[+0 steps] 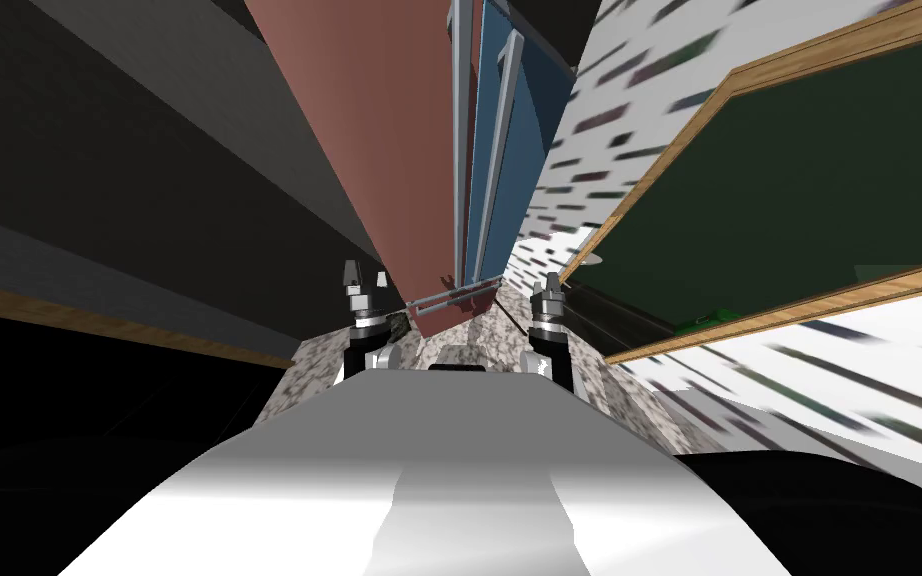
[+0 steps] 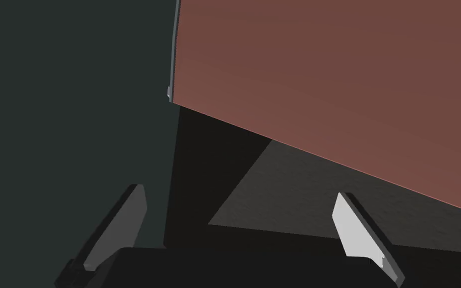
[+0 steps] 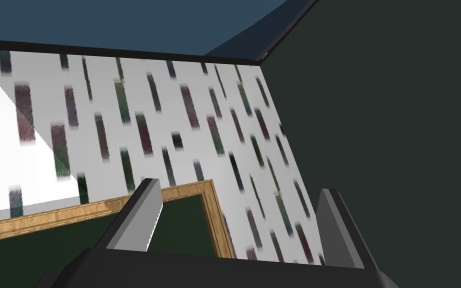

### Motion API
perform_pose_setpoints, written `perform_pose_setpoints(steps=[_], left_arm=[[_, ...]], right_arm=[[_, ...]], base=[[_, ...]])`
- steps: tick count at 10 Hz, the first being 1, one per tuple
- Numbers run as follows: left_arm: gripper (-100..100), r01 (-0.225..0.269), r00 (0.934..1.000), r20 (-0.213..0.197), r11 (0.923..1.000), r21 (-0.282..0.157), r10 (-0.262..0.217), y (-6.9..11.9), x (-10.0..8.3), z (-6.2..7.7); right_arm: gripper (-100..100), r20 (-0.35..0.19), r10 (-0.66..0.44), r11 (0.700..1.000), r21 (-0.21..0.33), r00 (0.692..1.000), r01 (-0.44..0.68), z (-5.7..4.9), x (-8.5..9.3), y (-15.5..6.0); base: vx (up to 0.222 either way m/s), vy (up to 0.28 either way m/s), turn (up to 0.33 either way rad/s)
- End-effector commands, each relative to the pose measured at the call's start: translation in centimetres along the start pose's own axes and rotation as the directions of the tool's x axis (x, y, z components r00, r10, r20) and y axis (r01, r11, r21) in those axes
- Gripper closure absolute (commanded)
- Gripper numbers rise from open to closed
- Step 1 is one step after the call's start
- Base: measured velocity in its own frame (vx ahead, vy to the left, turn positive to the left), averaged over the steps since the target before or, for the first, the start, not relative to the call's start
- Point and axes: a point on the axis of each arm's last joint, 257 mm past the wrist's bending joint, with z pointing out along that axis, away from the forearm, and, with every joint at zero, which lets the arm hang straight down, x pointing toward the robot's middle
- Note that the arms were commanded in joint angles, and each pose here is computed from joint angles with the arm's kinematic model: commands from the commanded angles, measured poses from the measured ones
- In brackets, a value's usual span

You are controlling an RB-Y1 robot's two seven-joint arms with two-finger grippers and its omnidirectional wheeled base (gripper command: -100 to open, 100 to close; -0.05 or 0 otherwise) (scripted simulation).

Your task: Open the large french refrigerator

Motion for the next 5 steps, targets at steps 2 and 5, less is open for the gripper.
perform_pose_setpoints(steps=[2,5], left_arm=[[0,0.0,1.0,0.0,1.0,0.0,0.0,0.0,0.0,0.0],[0,0.0,1.0,0.0,1.0,0.0,0.0,-0.01,0.0,0.0]], right_arm=[[0,0.0,0.0,1.0,0.0,1.0,0.0,0.0,0.0,0.0],[0,0.0,0.0,1.0,0.0,1.0,0.0,0.0,0.0,0.01]], base=[[0.0,0.0,0.0],[0.0,0.0,0.0]])
